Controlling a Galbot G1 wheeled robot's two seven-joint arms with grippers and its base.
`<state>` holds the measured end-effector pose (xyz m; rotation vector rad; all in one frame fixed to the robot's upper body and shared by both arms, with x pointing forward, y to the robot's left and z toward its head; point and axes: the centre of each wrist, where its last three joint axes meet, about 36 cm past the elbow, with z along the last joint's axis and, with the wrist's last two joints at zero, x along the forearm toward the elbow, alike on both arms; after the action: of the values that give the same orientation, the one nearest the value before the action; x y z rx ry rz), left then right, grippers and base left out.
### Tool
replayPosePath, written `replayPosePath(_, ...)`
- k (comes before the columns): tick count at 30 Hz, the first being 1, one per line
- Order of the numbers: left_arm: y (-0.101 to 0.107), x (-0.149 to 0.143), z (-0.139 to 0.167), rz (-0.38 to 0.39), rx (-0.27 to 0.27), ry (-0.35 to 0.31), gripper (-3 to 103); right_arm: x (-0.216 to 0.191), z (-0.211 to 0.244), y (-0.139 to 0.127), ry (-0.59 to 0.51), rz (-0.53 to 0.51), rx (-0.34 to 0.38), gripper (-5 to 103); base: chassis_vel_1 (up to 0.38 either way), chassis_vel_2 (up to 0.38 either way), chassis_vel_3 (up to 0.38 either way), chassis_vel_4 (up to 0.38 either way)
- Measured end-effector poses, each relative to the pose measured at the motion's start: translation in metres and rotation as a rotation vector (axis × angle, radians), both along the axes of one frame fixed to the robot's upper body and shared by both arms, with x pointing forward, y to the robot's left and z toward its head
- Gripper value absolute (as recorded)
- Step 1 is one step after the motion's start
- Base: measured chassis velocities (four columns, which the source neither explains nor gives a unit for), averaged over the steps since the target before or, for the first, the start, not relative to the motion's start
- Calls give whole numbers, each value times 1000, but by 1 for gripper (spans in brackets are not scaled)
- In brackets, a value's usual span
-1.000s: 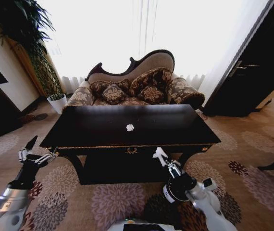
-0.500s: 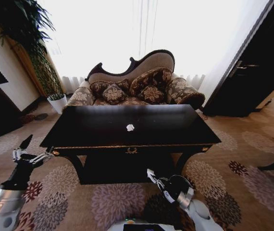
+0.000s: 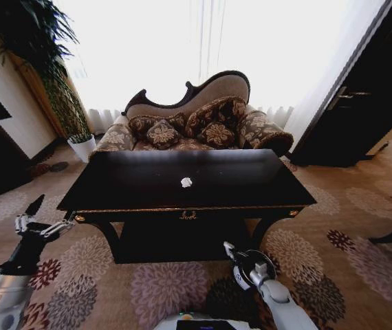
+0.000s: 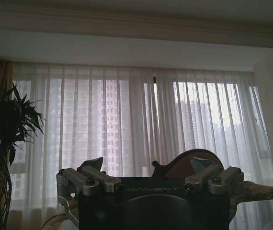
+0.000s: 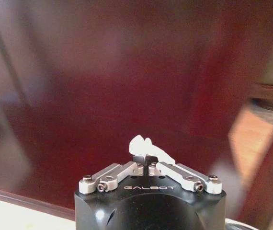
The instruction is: Move to the front of the table and place the trash on the table into the trash bin.
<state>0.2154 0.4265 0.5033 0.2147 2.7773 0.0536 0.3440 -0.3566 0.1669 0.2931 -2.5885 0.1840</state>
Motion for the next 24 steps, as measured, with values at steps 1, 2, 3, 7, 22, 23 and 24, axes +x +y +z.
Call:
replayPosePath(1, 1, 0, 0, 1, 2, 1, 100, 2, -1, -2, 8, -16, -23, 0, 0, 0, 0, 0)
replayPosePath(2, 2, -1, 1, 2, 3, 2, 100, 5, -4, -5, 26, -45, -62, 0, 0, 0, 0, 0)
replayPosePath(3, 3, -1, 0, 5, 3, 3, 100, 8, -5, -7, 35, -61, -84, 0, 0, 0, 0, 0)
replayPosePath(7, 5, 0, -1, 9, 0, 4, 100, 12, -12, -13, 69, -108, -144, 0, 0, 0, 0, 0)
replayPosePath(22, 7, 0, -12, 28, -21, 16, 100, -1, -44, -39, 227, -222, -211, 0, 0, 0, 0, 0)
replayPosePath(23, 7, 1, -12, 28, -23, 15, 100, -3, -46, -41, 236, -223, -215, 0, 0, 0, 0, 0)
replayPosePath(24, 7, 1, -12, 28, -24, 15, 100, -3, -47, -41, 240, -224, -217, 0, 0, 0, 0, 0)
